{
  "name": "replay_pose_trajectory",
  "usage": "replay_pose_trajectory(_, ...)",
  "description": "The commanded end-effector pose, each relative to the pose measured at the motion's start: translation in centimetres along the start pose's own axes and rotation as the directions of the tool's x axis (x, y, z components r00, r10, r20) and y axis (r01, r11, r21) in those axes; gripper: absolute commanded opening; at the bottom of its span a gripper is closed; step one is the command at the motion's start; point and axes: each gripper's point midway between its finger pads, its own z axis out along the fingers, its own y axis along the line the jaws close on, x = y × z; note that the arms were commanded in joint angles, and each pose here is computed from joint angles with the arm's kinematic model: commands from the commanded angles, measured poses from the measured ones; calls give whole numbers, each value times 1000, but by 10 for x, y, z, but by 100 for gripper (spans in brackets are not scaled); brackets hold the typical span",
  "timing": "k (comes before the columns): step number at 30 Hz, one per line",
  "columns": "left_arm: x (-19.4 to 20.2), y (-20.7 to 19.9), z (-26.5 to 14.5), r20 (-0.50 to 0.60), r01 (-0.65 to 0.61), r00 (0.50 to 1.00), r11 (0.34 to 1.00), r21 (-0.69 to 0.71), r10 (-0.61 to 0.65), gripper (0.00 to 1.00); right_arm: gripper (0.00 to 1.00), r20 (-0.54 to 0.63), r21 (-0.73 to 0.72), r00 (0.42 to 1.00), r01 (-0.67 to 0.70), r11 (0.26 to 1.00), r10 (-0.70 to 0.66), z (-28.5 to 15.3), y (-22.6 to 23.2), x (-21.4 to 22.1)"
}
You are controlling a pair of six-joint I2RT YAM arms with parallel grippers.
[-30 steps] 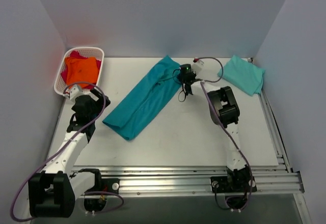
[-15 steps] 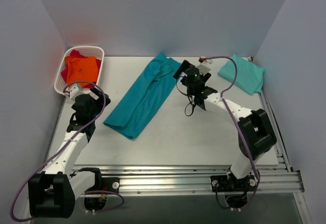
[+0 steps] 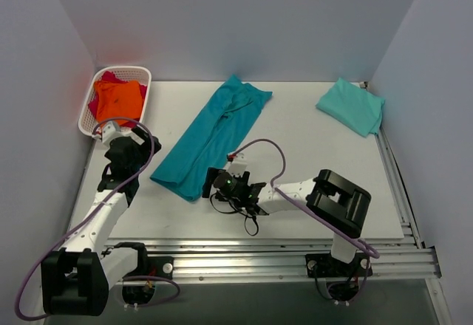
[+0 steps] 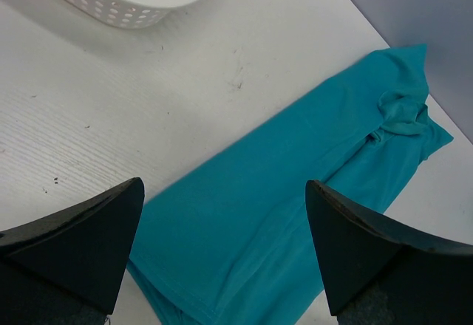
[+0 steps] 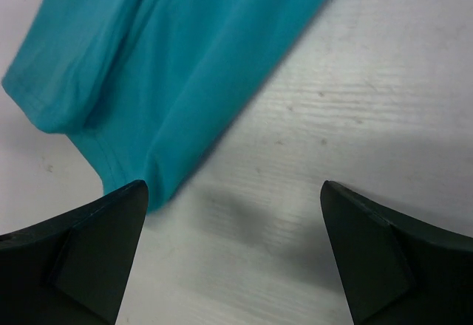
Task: Fold and stack the t-shirts
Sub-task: Rotate the tshirt 90 degrees
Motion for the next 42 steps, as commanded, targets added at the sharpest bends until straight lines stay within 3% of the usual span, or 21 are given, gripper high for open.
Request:
replay_pose_trajectory(1,-13,-5,-8,57,-3,998,1000,23,1,100,100,20,-73,997,-71,995,73,8,41,-8)
replay_pose_trajectory(10,-13,-2,-10,62,-7,998,1000,13,6,100,99,-57,-105,997,-49,993,43,35,66,25)
replay_pose_trajectory(14,-14,-1,-9,65,-7,998,1000,9,6,100,87,-63,-95,997,-46,994,40,37,62,28)
replay_pose_trajectory(15,-13,0,-9,64,-7,998,1000,8,7,100,63,-62,-92,997,-43,995,38,37,60,28)
replay_pose_trajectory(17,-13,-1,-8,65,-8,998,1000,9,8,100,26,-62,-78,997,-41,996,36,36,54,29)
replay_pose_trajectory(18,-12,-1,-8,62,-9,998,1000,8,9,100,0,-67,-49,997,-44,998,41,37,46,30)
replay_pose_trajectory(24,-12,1,-7,60,-11,998,1000,3,11,100,0,-31,73,999,-41,997,44,24,-6,19)
replay_pose_trajectory(30,-12,-1,-7,58,-12,998,1000,9,11,100,0,56,281,996,-88,956,75,-28,-106,-16)
replay_pose_trajectory(35,-6,-7,-5,33,-8,999,1000,28,7,100,0,192,386,973,-197,901,131,-82,-163,-55)
replay_pose_trajectory(37,-3,-10,-4,18,-7,1000,999,34,6,100,34,238,369,958,-243,897,162,-93,-174,-68)
replay_pose_trajectory(38,0,-13,-5,9,-10,1000,999,39,10,100,75,231,390,961,-237,890,155,-98,-181,-67)
replay_pose_trajectory(39,-1,-16,-5,9,-12,1000,999,45,12,100,96,236,389,959,-238,890,153,-101,-183,-69)
replay_pose_trajectory(42,2,-23,-10,1,-28,1000,999,42,28,100,100,240,387,960,-231,893,144,-105,-183,-74)
